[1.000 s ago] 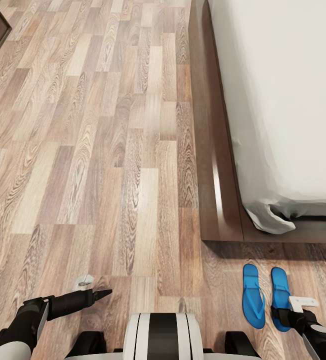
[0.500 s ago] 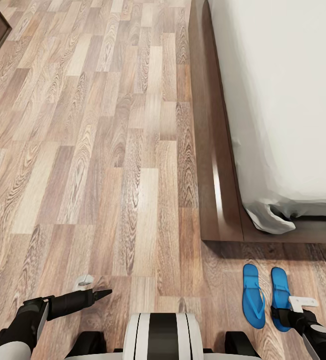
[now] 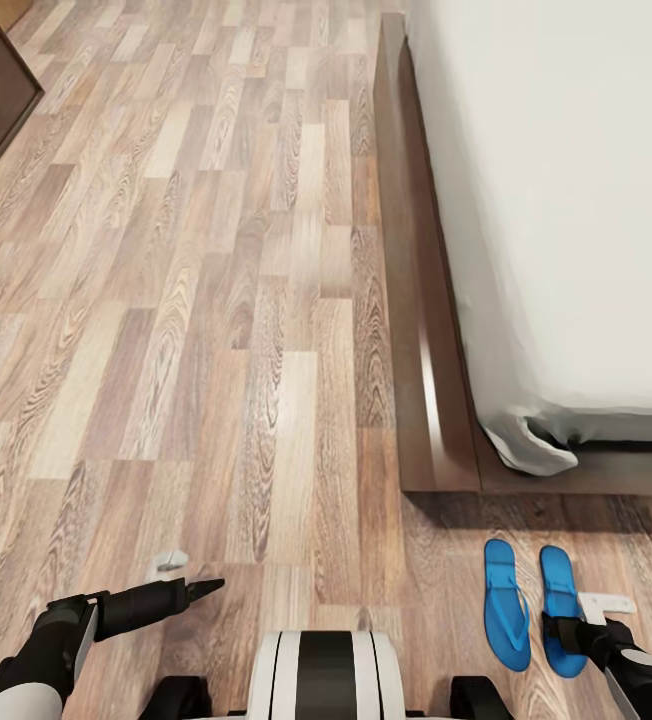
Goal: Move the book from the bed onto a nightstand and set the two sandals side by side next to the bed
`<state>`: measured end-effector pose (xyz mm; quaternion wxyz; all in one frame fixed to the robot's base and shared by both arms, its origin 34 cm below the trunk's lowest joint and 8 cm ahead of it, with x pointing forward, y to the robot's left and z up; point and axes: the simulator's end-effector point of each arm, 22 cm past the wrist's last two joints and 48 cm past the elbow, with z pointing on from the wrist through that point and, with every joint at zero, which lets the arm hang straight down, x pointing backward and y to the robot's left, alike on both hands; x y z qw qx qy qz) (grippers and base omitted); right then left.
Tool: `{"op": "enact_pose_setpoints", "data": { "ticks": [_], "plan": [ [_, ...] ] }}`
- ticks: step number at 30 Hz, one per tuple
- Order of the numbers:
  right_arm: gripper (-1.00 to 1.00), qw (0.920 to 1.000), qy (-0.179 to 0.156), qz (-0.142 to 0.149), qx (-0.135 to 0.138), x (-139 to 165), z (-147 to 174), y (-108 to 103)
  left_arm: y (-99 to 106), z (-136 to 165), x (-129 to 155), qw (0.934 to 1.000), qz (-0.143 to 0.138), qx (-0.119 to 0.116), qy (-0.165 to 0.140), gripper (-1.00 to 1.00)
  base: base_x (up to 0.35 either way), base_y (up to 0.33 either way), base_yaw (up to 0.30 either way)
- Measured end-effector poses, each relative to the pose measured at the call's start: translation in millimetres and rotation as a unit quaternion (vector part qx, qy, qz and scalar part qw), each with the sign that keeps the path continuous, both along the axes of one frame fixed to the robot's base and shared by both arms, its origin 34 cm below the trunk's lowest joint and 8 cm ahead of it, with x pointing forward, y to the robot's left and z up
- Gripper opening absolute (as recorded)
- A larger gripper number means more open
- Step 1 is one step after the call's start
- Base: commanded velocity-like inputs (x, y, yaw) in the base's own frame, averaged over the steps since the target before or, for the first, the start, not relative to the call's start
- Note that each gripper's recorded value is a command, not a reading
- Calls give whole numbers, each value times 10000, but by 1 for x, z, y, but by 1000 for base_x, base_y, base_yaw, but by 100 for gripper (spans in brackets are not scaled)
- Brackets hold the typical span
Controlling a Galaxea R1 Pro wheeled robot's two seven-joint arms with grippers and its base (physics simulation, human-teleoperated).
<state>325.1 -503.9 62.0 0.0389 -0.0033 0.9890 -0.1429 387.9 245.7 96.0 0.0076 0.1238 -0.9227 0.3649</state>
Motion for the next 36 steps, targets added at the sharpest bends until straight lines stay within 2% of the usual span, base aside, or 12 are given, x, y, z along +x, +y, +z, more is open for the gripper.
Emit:
{"op": "enact_pose_setpoints", "data": {
  "ticks": [11,17,20,23,24,25,26,27,28,32,33,36],
  "plan": [
    [100,9997,-245,-18,53,20,12,2,1,14,17,9997,-19,33,-224,100,0,0,0],
    [100,9992,-377,-34,92,31,19,3,7,17,22,9993,-35,225,-292,100,0,0,0],
    [100,9987,-434,-45,270,35,22,8,12,17,23,9987,-52,371,-334,100,0,0,0],
    [100,9953,-524,-152,803,38,22,28,15,16,24,9977,-97,496,-458,100,0,0,0],
    [100,9906,-590,-247,1210,39,21,44,14,14,20,9973,-131,518,-511,100,0,0,0],
    [100,9869,-638,-302,1448,41,22,54,13,14,18,9970,-148,518,-548,100,0,0,0],
    [100,9781,-695,-424,1915,40,24,73,10,11,11,9967,-184,510,-604,100,0,0,0],
    [100,9727,-726,-495,2150,39,25,83,8,11,9,9964,-196,506,-646,100,0,0,0],
    [100,9624,-722,-629,2543,33,28,98,5,9,3,9960,-219,499,-704,100,0,0,0],
    [100,9448,-586,-926,3089,8,37,108,2,9,-1,9949,-242,516,-831,100,0,0,0],
    [100,9413,-510,-1035,3171,-3,39,108,1,9,-2,9947,-244,524,-855,100,0,0,0],
    [100,9378,-466,-1144,3243,-11,42,108,0,12,0,9942,-241,528,-905,100,0,0,0]
  ]
}}
